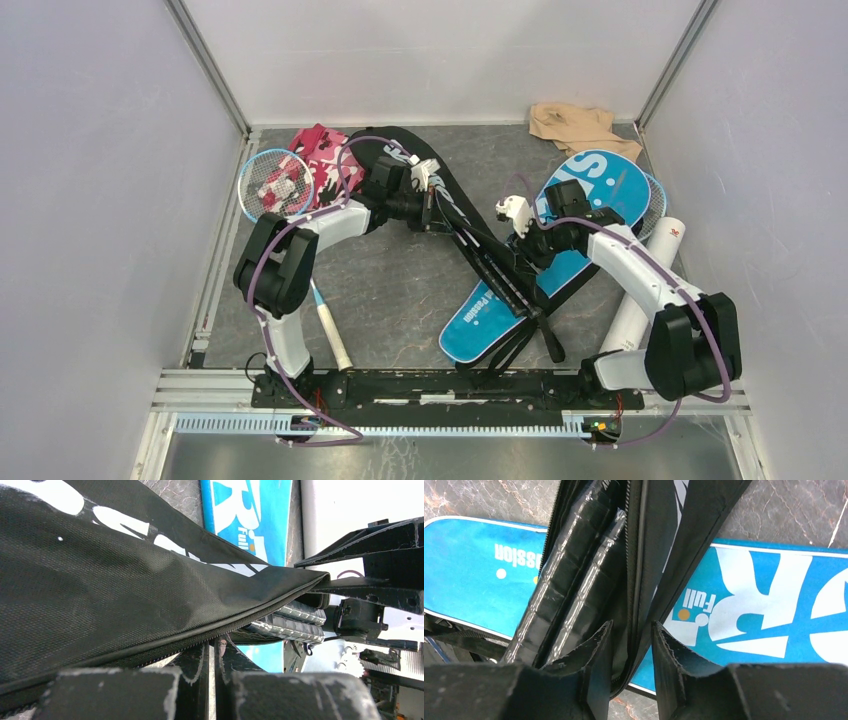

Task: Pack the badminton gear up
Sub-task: Adjust the racket in the racket bag.

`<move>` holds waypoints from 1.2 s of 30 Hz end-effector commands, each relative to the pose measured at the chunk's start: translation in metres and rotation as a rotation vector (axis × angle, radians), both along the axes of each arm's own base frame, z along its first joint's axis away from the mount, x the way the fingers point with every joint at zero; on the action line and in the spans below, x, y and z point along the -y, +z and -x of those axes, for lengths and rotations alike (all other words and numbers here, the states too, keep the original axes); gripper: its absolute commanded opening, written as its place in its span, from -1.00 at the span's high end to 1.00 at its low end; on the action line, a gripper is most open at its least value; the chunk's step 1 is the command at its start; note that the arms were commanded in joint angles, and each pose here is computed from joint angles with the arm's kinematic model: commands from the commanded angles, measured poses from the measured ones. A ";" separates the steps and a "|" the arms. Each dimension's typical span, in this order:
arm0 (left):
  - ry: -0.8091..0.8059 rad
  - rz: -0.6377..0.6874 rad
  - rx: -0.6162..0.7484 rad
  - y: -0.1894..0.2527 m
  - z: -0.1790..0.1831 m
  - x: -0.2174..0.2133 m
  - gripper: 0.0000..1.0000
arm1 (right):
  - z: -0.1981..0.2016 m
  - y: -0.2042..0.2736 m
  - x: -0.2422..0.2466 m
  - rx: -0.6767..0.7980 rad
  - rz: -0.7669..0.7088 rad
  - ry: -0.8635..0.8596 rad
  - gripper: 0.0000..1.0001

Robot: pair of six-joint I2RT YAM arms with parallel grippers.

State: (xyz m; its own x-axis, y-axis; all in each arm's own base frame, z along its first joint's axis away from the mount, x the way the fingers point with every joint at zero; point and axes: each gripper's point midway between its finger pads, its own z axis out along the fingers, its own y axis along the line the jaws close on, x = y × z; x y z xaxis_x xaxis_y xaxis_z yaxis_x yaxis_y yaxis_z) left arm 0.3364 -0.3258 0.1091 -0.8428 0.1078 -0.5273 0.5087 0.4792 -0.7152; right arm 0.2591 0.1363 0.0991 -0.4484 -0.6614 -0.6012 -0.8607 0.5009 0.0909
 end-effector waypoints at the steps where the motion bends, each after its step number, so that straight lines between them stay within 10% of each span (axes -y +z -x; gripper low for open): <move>1: -0.034 0.076 0.106 0.035 -0.004 0.009 0.96 | -0.016 0.024 -0.008 0.099 -0.026 -0.012 0.19; 10: -0.026 0.075 0.095 0.030 -0.004 0.008 0.96 | -0.016 0.066 -0.030 0.183 -0.095 0.067 -0.16; 27: -0.020 0.079 0.110 0.032 -0.004 0.008 0.96 | 0.017 0.021 -0.050 0.042 -0.058 0.196 0.01; 36: -0.016 0.074 0.109 0.031 -0.003 0.007 0.96 | 0.000 0.066 -0.045 0.198 -0.046 0.166 -0.06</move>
